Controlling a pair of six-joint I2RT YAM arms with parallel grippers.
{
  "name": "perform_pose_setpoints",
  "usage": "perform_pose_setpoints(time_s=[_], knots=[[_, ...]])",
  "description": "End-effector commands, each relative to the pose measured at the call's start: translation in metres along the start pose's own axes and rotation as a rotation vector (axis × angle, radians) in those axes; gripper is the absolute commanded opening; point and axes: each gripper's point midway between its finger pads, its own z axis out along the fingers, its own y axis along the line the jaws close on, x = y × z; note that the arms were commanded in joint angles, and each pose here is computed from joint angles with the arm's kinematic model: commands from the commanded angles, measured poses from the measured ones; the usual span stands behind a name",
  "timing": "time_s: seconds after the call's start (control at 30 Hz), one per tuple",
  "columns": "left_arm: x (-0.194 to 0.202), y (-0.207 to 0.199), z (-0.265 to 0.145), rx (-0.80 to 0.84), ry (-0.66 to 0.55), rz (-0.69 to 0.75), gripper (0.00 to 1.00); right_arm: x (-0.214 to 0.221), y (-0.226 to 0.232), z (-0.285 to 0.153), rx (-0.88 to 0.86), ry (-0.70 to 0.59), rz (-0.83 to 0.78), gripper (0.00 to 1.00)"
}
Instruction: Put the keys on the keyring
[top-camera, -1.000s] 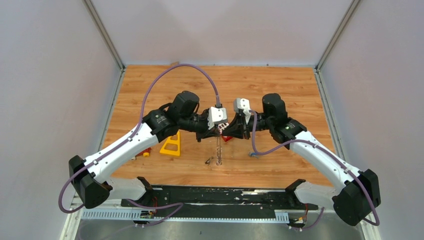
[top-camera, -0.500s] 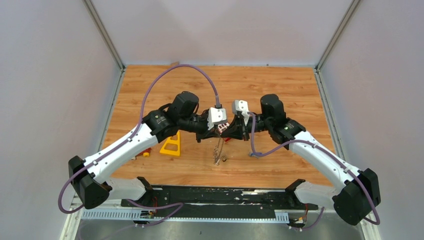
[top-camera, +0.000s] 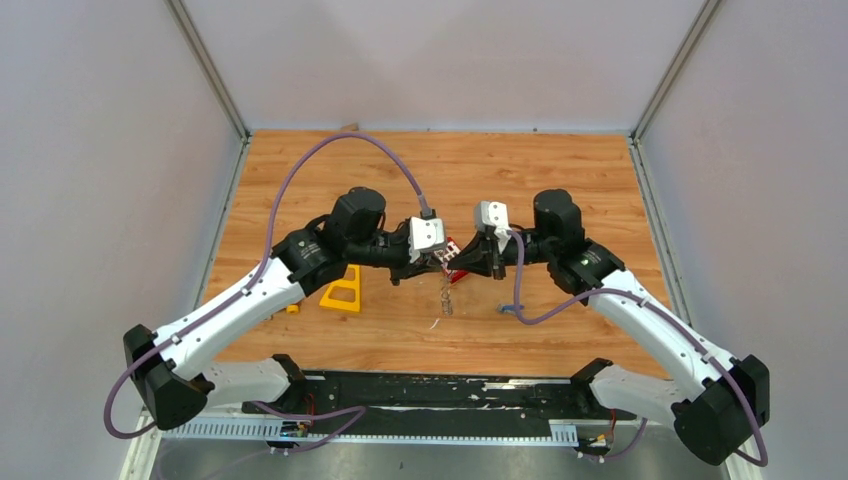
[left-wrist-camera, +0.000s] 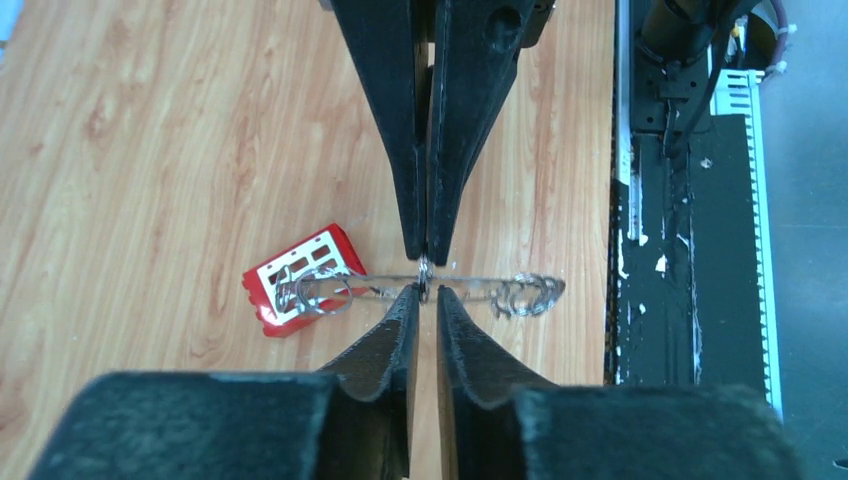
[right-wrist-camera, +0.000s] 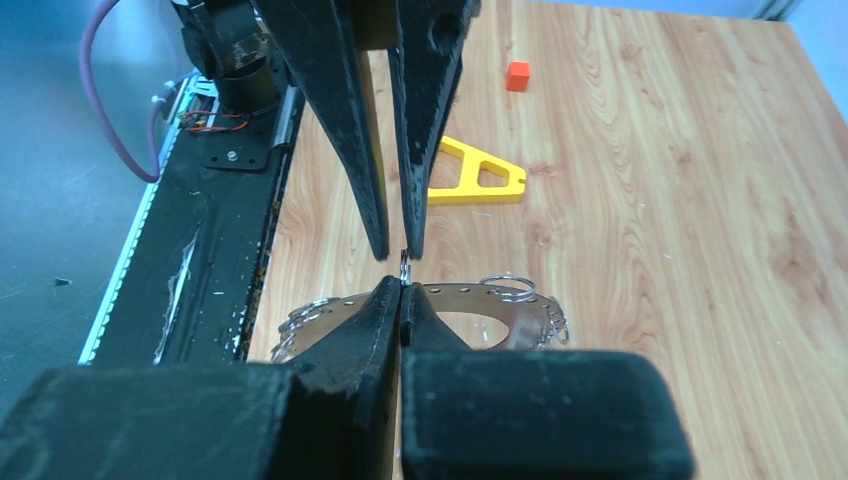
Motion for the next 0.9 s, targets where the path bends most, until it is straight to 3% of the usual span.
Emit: perform_pose_setpoints(time_s=[0.0,0.43,0.53,0.73,0.87], knots=[[-0.02,0.004,-0.009,-0.039,-0.07,0.043,0.23,-0.016,-0.005,-0.012,0.031,-0.03,-0.058,0.0],[-0.027,0.01,-0.03,-0.079,-0.133,0.11,0.63,-0.021,-0.005,-0.021,0.022,-0.065,-0.025,0.0],[-0.029,0.006,-0.035,-0.078,-0.153,0.163,0.66,-0.026,0.001,-0.022,-0.013,-0.08,-0.028,0.0],[-0.021,-0.02,-0.04,0.028,-0.203,0.399,0.66,-0.037,0.034,-0.026,-0.205,-0.125,-0.06,0.0],[-0.014,-0.031,-0.037,0.093,-0.211,0.454,0.66,-0.039,0.052,-0.029,-0.311,-0.146,-0.104,0.0]])
